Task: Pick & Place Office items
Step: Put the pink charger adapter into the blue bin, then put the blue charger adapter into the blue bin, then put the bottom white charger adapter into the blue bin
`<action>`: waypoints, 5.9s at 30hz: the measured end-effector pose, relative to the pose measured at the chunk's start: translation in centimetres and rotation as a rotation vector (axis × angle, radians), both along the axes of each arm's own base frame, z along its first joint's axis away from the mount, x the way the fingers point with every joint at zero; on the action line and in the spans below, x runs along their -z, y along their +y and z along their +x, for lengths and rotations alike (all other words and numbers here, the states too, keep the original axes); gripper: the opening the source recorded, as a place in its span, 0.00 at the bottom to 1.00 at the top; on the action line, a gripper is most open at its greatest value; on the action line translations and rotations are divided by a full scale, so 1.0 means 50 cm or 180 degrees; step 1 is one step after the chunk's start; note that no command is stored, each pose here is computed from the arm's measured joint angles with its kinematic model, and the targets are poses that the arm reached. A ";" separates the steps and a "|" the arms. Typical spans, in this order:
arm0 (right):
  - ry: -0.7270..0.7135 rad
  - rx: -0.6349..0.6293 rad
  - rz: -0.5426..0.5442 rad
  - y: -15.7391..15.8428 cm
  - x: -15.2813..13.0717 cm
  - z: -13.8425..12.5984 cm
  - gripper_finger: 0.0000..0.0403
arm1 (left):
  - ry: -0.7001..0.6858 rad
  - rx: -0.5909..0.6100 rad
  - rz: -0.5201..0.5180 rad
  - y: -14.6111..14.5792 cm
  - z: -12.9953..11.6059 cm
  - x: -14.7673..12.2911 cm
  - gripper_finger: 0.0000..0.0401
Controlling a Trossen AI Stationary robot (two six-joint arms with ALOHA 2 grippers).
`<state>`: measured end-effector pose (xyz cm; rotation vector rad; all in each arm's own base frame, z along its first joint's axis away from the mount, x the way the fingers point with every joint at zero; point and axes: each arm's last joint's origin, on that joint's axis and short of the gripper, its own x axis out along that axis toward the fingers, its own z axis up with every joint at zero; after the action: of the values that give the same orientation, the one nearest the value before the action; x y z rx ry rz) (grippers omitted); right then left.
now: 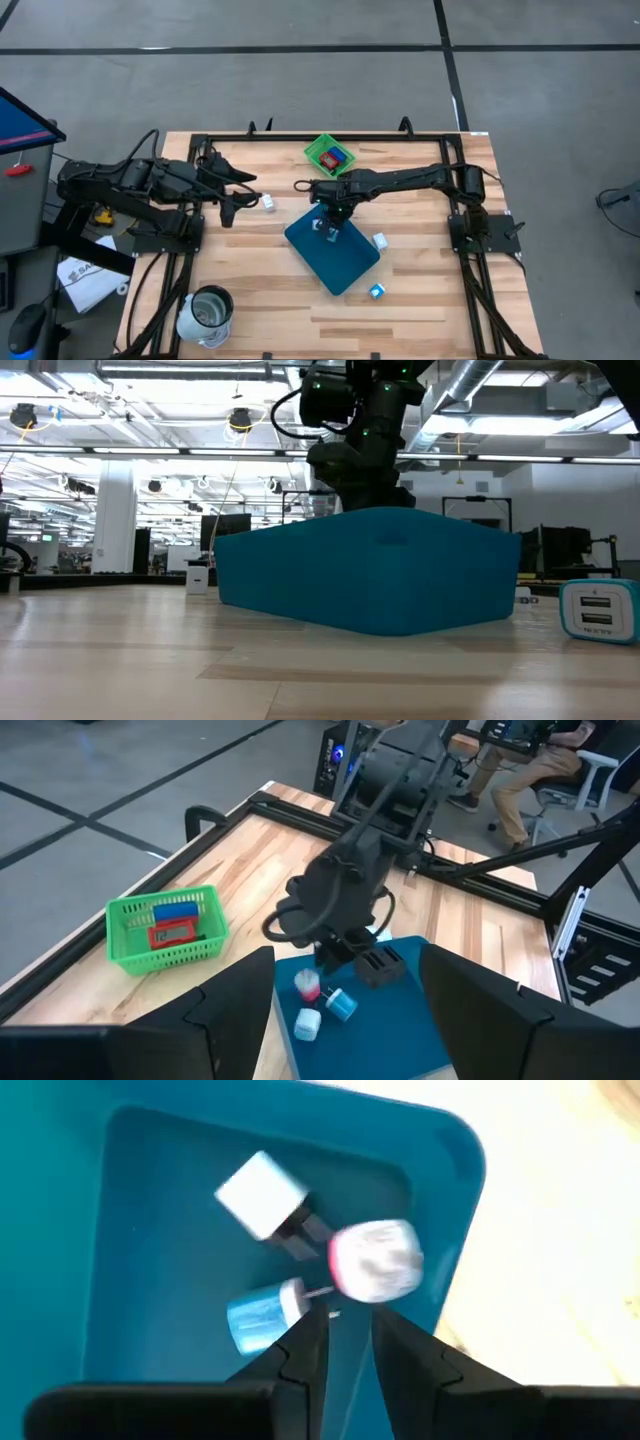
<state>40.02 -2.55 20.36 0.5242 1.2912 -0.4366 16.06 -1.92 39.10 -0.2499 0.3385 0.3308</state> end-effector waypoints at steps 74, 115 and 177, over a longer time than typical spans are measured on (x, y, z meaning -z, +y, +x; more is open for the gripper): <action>0.0104 -0.3519 -0.0859 0.467 0.060 -0.223 0.70 | -0.0082 0.0223 -0.0311 -0.034 0.028 0.069 0.61; -0.0832 -0.2302 0.0053 0.404 -0.094 -0.228 0.34 | -0.0124 0.0166 -0.0380 -0.033 0.028 0.067 0.61; -0.0347 0.0071 -0.0221 0.009 -0.109 -0.054 0.45 | -0.0031 0.0063 -0.0296 -0.030 0.025 0.073 0.61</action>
<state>37.31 -2.07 25.81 0.4979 1.1625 -0.4636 17.31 -3.43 35.47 -0.3392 0.3471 0.2946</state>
